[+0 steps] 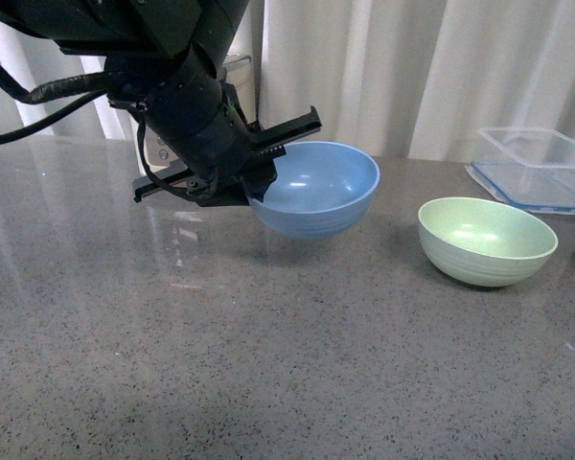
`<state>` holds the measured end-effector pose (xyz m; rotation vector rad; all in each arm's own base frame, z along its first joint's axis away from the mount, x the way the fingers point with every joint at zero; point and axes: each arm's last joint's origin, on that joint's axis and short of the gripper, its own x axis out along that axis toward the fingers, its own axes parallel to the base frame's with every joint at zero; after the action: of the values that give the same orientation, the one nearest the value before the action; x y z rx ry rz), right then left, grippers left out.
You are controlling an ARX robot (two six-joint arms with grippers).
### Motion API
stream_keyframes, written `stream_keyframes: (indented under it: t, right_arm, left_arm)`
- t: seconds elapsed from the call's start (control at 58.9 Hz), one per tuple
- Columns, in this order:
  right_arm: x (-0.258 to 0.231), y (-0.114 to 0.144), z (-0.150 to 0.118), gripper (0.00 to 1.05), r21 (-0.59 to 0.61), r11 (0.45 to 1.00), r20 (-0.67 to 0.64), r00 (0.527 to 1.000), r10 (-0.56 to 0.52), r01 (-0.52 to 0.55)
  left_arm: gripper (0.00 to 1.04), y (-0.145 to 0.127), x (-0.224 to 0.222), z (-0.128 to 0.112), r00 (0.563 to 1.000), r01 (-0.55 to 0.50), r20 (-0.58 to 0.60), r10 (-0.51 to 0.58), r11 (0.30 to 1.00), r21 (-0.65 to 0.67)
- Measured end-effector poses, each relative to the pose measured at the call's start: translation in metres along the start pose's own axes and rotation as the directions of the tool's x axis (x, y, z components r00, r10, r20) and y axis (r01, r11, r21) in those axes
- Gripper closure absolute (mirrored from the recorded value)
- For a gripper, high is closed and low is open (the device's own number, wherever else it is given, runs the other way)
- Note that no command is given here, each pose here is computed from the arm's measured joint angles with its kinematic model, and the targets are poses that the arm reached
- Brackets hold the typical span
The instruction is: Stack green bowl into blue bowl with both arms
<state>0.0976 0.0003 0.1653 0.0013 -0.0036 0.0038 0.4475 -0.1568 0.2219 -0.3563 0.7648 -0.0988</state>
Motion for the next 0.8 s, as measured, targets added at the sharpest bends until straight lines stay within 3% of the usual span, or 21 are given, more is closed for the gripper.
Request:
stream_keyframes:
  t: [0.458, 0.679, 0.798]
  right_arm:
    - [0.000, 0.000, 0.000, 0.10, 0.000, 1.000, 0.000, 1.000, 0.000, 0.000]
    - [0.000, 0.000, 0.000, 0.10, 0.000, 1.000, 0.000, 1.000, 0.000, 0.000]
    - [0.000, 0.000, 0.000, 0.10, 0.000, 1.000, 0.000, 1.000, 0.000, 0.000]
  left_arm:
    - [1.00, -0.006, 0.029, -0.015, 0.997, -0.020, -0.070, 0.022, 0.999, 0.036]
    - [0.66, -0.011, 0.021, -0.011, 0.998, 0.046, -0.037, -0.045, 0.998, 0.052]
    - [0.47, -0.015, -0.007, -0.003, 0.992, 0.093, 0.076, -0.103, 0.987, 0.129]
